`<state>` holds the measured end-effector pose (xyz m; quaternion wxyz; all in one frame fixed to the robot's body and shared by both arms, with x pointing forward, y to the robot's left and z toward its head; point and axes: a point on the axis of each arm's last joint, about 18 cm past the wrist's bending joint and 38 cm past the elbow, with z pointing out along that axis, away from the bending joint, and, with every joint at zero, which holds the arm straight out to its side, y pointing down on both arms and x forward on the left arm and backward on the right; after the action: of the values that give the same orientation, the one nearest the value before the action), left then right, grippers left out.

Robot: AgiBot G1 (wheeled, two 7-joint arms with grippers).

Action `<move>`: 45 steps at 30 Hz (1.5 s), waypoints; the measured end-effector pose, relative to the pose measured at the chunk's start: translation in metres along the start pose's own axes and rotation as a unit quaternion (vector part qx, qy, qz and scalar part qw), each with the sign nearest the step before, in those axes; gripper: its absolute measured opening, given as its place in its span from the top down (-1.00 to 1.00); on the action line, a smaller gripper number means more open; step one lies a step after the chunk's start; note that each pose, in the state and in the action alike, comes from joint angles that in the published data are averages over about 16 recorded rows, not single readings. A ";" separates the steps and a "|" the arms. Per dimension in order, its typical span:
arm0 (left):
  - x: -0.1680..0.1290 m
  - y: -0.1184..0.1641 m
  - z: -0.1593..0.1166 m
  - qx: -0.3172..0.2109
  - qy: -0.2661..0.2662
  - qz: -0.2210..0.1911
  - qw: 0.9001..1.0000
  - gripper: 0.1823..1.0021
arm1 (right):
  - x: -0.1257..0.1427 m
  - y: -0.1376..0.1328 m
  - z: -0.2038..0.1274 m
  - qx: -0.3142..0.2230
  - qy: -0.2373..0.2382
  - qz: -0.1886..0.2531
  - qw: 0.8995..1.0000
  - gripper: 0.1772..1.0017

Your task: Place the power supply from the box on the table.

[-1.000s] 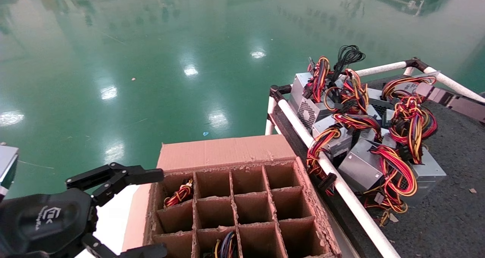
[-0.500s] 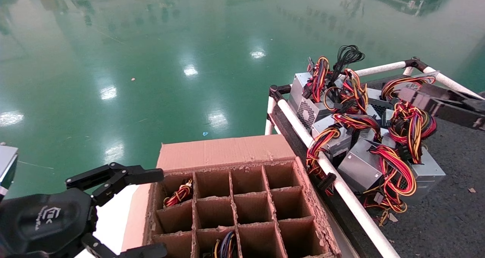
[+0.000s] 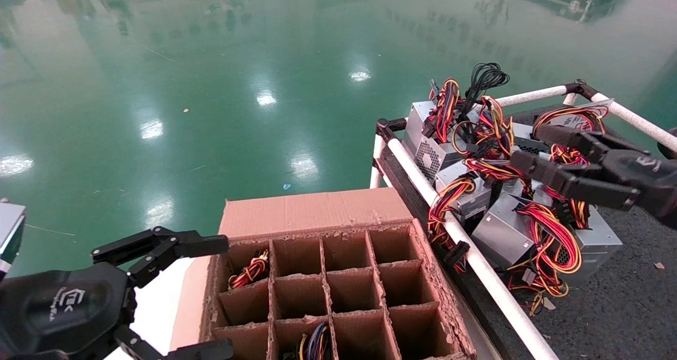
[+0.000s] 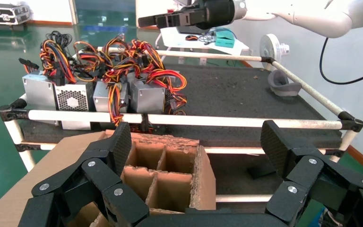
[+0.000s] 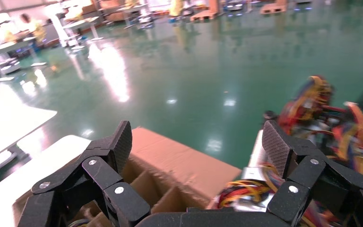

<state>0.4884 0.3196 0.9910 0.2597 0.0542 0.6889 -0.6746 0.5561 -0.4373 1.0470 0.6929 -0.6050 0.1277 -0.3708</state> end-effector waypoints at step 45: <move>0.000 0.000 0.000 0.000 0.000 0.000 1.000 -1.00 | -0.169 0.023 0.037 -0.021 -0.280 -0.077 0.957 -1.00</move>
<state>0.4885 0.3197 0.9910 0.2599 0.0538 0.6888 -0.6747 0.4703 -0.2973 0.9887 0.6576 -0.7070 -0.1106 -0.2356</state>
